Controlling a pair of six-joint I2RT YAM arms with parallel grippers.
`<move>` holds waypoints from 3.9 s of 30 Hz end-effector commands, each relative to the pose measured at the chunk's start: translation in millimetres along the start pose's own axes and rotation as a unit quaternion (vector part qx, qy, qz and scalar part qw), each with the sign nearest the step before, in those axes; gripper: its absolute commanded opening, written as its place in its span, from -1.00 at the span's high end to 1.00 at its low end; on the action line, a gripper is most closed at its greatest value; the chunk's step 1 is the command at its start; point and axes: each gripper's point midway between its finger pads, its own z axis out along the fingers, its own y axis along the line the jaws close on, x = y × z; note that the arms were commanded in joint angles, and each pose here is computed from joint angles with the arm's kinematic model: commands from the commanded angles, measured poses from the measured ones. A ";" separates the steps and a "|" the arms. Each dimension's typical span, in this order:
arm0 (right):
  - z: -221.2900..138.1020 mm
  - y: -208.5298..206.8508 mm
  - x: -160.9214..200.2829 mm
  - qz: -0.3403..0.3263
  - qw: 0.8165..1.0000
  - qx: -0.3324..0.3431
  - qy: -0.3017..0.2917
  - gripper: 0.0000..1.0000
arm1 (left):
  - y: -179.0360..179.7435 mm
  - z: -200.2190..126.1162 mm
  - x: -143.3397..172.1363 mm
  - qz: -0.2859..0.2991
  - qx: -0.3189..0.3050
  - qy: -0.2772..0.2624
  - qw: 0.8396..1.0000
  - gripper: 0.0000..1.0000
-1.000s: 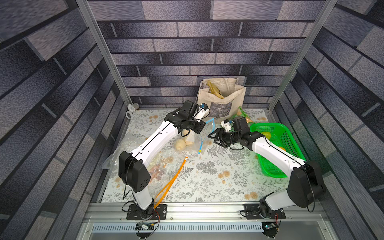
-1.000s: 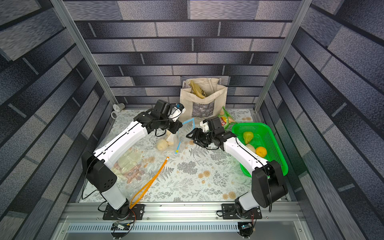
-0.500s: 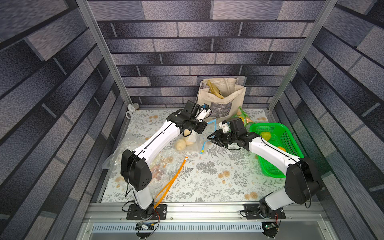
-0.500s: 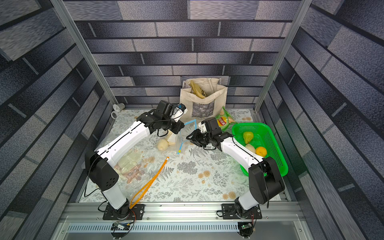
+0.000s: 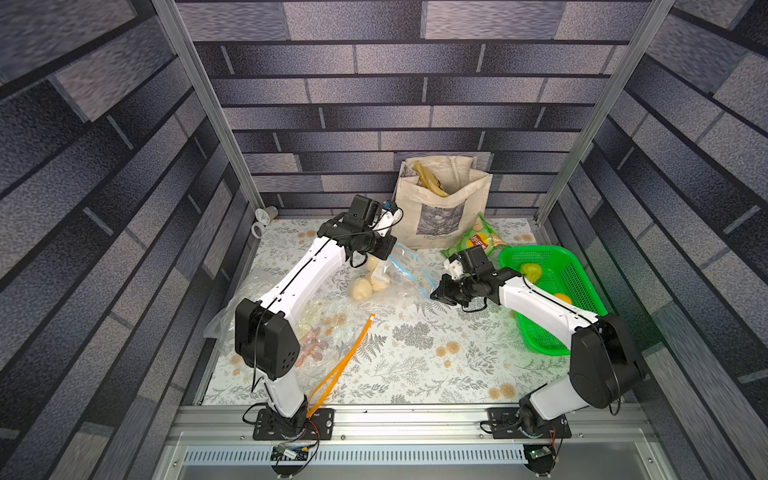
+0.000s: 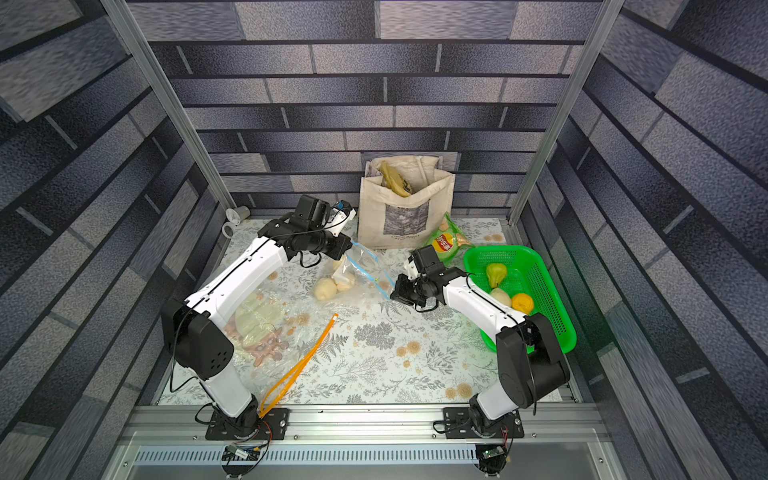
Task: Open the zip-top bag and take out the pear
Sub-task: Open the zipper of the food storage bag at the center of the board, then adjust the zipper food storage bag at the center of the board.
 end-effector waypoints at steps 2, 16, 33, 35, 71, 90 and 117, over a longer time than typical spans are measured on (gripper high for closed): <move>-10.3 -32.2 4.2 -0.027 0.998 0.062 0.008 1.00 | -0.5 -33.7 -14.2 0.015 -0.012 -0.035 0.999 1.00; -60.8 29.1 -12.4 -0.140 0.988 -0.059 -0.026 -0.11 | -50.8 -9.0 -14.2 0.057 0.049 -0.028 0.997 0.94; -79.6 96.4 -10.0 -0.201 0.967 -0.146 -0.051 -0.27 | -91.6 18.6 -35.1 0.056 0.101 -0.033 0.993 0.91; -67.8 93.3 -8.8 -0.185 0.972 -0.142 -0.039 -0.24 | -92.0 18.6 -35.9 0.053 0.102 -0.035 0.993 0.90; -24.0 53.1 -13.4 -0.128 0.990 -0.057 -0.029 0.29 | 62.7 21.7 111.5 -0.243 -0.058 0.103 0.963 -0.39; -17.0 44.4 -6.0 -0.112 0.992 -0.061 -0.026 0.23 | 77.9 100.4 141.7 -0.274 0.014 0.139 0.952 -0.17; 24.8 0.3 -11.5 -0.049 0.998 -0.019 -0.036 1.00 | 47.3 -20.5 47.8 -0.177 -0.001 -0.002 0.984 1.00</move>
